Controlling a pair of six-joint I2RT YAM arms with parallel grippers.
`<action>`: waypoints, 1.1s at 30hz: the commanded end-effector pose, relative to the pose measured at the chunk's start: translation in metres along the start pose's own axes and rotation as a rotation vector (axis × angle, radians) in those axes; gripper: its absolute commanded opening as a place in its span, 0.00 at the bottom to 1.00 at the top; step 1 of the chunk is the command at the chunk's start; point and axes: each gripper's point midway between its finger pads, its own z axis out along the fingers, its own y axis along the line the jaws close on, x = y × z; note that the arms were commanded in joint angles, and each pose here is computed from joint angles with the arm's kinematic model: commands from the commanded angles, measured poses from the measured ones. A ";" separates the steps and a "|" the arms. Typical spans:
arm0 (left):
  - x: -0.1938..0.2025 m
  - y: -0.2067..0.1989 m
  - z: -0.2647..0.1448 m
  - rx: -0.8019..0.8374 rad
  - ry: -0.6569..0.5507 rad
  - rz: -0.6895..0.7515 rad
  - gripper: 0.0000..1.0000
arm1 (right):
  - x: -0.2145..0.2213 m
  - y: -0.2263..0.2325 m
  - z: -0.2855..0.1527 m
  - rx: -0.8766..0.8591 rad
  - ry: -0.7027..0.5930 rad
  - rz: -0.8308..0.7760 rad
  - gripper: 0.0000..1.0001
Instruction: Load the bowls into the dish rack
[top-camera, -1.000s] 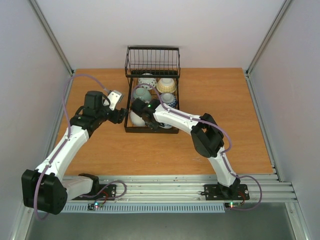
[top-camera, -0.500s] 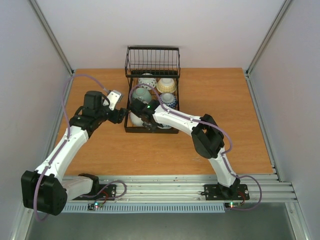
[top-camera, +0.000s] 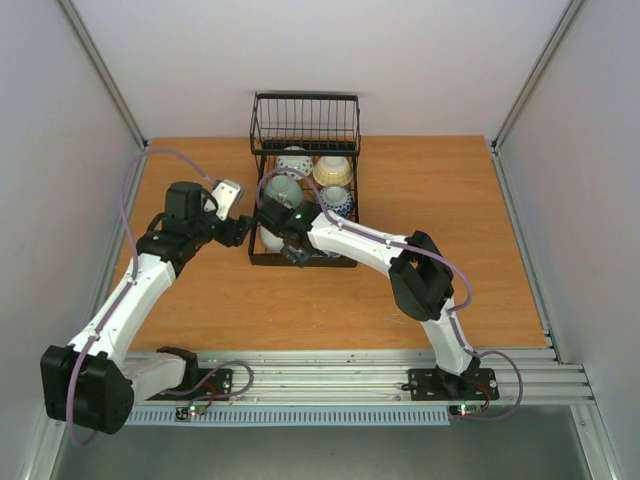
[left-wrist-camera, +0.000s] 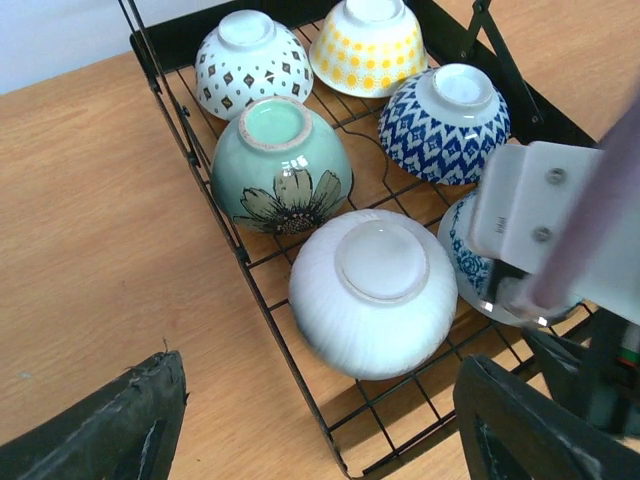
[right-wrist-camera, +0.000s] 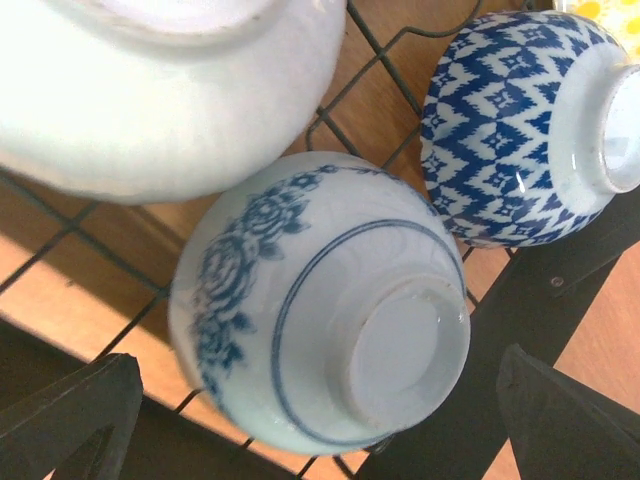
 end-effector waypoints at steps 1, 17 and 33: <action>-0.016 0.005 -0.010 -0.028 -0.080 0.008 0.75 | -0.003 0.009 -0.041 -0.092 -0.083 0.033 0.99; -0.010 0.060 -0.021 -0.180 -0.271 -0.087 0.99 | 0.019 -0.008 -0.144 -0.373 -0.461 0.299 0.99; 0.019 0.119 -0.001 -0.477 -0.353 -0.161 0.99 | 0.097 -0.050 -0.145 -0.222 -0.492 0.558 0.99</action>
